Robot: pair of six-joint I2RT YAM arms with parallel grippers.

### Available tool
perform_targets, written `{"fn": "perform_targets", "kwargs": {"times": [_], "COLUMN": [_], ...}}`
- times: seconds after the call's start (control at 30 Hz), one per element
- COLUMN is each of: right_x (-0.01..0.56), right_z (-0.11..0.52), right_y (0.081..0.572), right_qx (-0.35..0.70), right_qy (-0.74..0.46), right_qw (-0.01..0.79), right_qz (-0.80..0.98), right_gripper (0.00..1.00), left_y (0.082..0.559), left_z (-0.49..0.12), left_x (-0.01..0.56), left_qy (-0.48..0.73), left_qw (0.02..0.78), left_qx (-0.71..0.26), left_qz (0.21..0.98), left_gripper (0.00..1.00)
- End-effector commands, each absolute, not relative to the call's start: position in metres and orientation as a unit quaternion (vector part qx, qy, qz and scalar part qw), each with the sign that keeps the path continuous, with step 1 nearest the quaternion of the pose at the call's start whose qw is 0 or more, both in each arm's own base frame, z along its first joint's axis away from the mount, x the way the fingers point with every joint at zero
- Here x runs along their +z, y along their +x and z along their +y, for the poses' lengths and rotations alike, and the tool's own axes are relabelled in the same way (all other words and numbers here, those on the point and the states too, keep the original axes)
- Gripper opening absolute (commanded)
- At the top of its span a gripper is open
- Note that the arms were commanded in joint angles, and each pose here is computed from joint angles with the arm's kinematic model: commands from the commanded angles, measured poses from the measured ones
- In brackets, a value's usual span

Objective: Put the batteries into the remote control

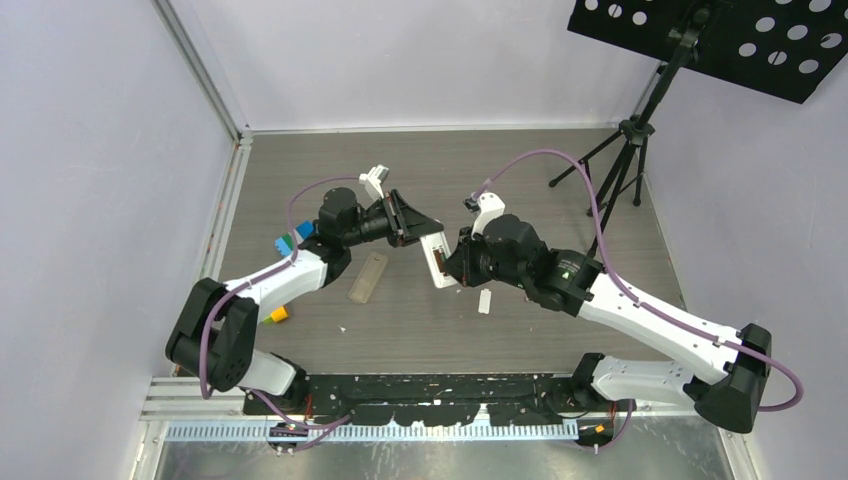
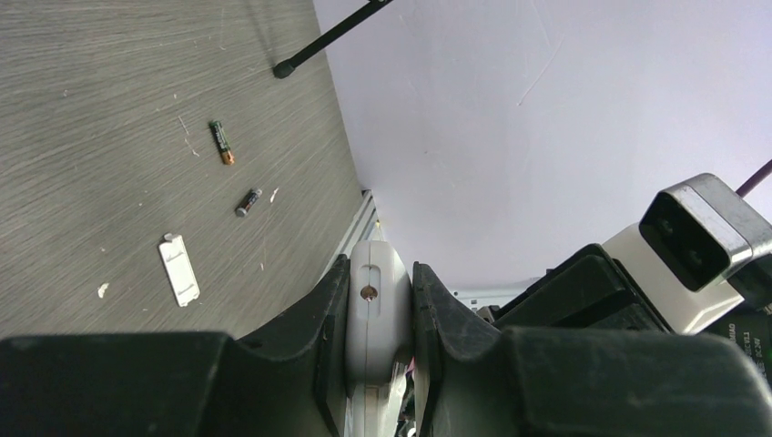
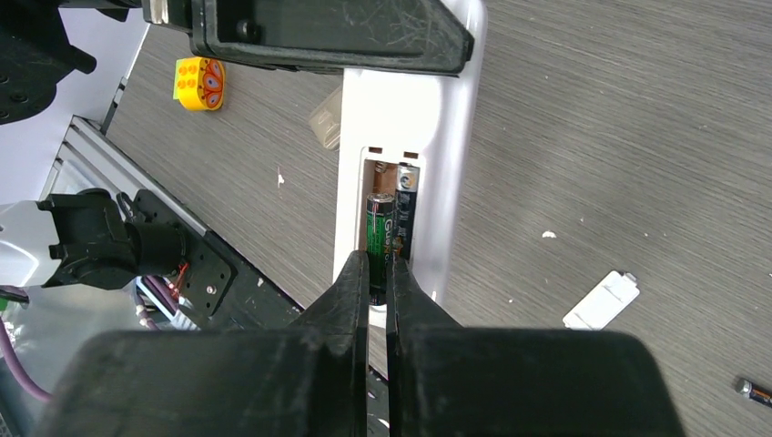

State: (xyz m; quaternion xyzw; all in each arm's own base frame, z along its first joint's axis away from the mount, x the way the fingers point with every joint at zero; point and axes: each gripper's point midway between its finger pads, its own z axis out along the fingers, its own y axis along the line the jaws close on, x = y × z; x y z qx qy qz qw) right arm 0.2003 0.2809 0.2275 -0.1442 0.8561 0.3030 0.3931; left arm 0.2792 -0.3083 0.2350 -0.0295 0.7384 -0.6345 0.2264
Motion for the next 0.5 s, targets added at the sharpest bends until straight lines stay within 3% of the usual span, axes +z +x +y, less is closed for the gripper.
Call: {"fn": "perform_targets", "kwargs": {"times": [0.0,0.13,0.33,0.47], "right_x": [0.2519,0.2481,0.2471,0.2501], "right_z": [0.292,0.2936,0.2898,0.2893], "right_y": [0.2071,0.2075,0.2098,0.2104], "right_qx": [0.32,0.316,0.307,0.311], "right_qy": [-0.145,-0.147,-0.139,-0.134], "right_qw": [0.42,0.417,0.42,0.425], "right_qz": [0.837,0.839,0.842,0.839], "right_gripper": [0.06,0.1,0.27,0.29], "left_y": [0.28,0.2797,0.2786,0.278], "left_z": [-0.3106,-0.3104,-0.3099,-0.31], "left_x": [0.2475,0.2473,0.2509,0.2513], "left_qy": [-0.02,-0.022,-0.022,-0.023], "left_qw": [0.24,0.239,0.24,0.237], "left_qx": [-0.651,-0.652,-0.654,-0.655], "left_qz": [0.72,0.719,0.717,0.717], "left_gripper": [0.0,0.0,0.0,0.0]}}
